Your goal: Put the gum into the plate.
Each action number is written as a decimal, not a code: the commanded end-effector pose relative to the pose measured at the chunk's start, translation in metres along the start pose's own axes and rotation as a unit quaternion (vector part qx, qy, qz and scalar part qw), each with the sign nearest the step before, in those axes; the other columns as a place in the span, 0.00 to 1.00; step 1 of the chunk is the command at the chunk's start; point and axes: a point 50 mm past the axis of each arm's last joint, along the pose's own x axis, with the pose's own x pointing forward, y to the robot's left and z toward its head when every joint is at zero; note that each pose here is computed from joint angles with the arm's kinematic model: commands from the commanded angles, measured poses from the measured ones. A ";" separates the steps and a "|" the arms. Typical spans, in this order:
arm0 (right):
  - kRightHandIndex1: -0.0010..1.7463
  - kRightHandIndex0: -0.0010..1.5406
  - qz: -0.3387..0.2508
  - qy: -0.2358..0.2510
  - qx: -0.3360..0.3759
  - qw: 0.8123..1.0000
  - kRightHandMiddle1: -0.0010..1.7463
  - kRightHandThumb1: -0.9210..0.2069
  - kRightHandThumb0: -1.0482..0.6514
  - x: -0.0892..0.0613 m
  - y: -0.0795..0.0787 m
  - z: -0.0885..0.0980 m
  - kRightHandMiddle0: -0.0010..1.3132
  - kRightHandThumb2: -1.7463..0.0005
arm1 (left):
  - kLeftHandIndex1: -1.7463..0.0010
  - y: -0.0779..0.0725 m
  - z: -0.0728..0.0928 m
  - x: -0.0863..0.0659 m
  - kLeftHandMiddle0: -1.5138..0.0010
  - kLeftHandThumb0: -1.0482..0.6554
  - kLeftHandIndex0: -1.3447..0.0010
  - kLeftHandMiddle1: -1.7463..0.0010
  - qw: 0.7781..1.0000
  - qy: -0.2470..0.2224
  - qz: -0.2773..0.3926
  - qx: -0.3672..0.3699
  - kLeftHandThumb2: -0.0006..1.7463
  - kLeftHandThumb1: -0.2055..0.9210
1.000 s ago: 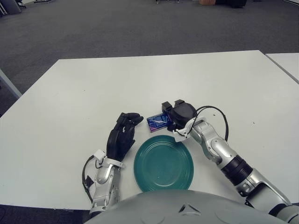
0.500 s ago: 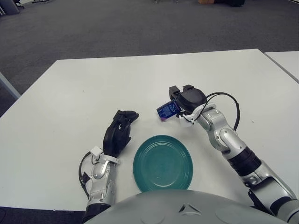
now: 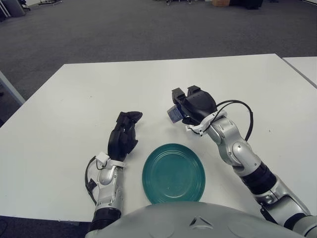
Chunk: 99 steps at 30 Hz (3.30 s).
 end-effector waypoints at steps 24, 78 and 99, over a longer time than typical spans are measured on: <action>0.47 0.27 0.006 -0.048 -0.001 0.999 1.00 0.26 0.38 -0.037 -0.020 0.019 0.29 0.48 | 0.35 0.004 -0.028 -0.024 0.89 0.10 0.99 0.67 0.996 0.065 0.051 -0.014 0.36 1.00; 0.54 0.24 0.020 -0.074 -0.014 0.997 1.00 0.21 0.39 -0.084 -0.035 0.050 0.26 0.52 | 0.41 0.005 -0.033 -0.019 0.84 0.10 1.00 0.71 0.997 0.066 0.037 -0.006 0.44 1.00; 0.42 0.23 0.098 -0.104 -0.015 0.990 1.00 0.00 0.41 -0.087 -0.037 0.051 0.15 0.70 | 0.40 -0.004 -0.032 -0.020 0.86 0.08 1.00 0.67 0.997 0.070 0.038 -0.004 0.43 1.00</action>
